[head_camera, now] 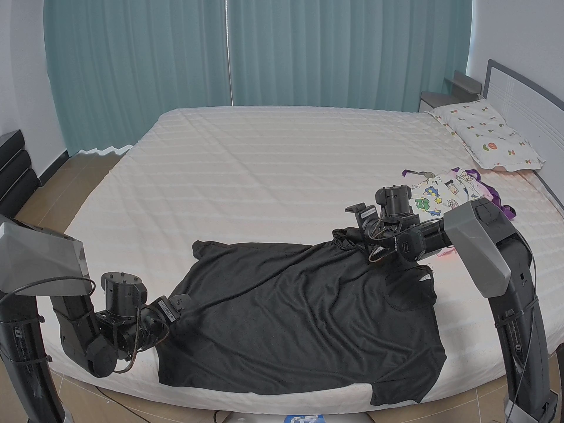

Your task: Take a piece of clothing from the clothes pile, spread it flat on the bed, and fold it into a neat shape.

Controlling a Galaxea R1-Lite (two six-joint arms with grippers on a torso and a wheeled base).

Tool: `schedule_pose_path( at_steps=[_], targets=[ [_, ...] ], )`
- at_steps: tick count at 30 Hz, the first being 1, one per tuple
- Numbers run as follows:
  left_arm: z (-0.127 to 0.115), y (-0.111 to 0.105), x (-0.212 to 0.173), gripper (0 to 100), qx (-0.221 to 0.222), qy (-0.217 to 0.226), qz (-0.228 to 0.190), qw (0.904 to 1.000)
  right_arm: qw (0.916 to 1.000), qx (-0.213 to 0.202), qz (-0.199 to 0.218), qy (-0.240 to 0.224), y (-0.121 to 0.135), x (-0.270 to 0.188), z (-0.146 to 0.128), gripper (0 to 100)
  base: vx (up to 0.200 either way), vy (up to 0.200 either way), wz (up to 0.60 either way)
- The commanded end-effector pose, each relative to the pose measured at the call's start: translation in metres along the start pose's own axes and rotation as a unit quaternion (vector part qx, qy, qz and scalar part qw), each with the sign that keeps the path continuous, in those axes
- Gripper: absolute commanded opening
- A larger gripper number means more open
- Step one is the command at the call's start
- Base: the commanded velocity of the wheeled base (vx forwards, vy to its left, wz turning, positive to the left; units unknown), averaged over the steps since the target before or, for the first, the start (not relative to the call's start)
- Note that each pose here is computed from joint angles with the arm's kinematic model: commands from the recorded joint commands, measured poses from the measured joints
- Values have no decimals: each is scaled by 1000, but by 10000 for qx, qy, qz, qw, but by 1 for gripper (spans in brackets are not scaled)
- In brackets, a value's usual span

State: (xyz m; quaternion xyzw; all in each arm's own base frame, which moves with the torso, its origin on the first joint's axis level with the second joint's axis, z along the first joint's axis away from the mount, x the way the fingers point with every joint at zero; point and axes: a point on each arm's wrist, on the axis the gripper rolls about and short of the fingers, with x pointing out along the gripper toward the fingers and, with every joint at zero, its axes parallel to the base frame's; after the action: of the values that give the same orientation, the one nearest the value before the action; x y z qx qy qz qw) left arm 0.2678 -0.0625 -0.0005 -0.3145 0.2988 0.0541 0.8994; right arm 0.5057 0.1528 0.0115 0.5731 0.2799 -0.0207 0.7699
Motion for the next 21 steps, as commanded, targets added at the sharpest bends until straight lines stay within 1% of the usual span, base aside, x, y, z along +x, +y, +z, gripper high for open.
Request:
schedule_pose_path(
  at_steps=[1,6,9,12,14,15,19,21],
  targets=[
    [0,0,0,100,-1,5,6,10000,10000,-38,-47,8,-7,8,-7,0,0,0,0],
    [0,0,0,100,-1,-1,11,10000,10000,-9,8,-98,-4,7,3,0,0,0,0],
    [-1,1,1,100,1,5,27,10000,9991,92,258,-320,8,2,25,0,0,0,0],
    [-1,1,1,100,2,5,38,10000,9964,154,482,-677,20,-2,42,0,0,0,0],
    [-1,1,1,100,2,5,38,10000,9959,160,516,-731,21,-2,44,0,0,0,0],
    [-1,1,1,100,2,5,38,10000,9935,164,622,-934,23,-3,54,0,0,0,0],
    [-1,1,1,100,2,5,38,10000,9934,64,584,-987,17,1,57,0,0,0,0],
    [-1,1,1,100,2,10,44,10000,9917,-50,594,-1140,16,1,62,0,0,0,0]
  ],
)
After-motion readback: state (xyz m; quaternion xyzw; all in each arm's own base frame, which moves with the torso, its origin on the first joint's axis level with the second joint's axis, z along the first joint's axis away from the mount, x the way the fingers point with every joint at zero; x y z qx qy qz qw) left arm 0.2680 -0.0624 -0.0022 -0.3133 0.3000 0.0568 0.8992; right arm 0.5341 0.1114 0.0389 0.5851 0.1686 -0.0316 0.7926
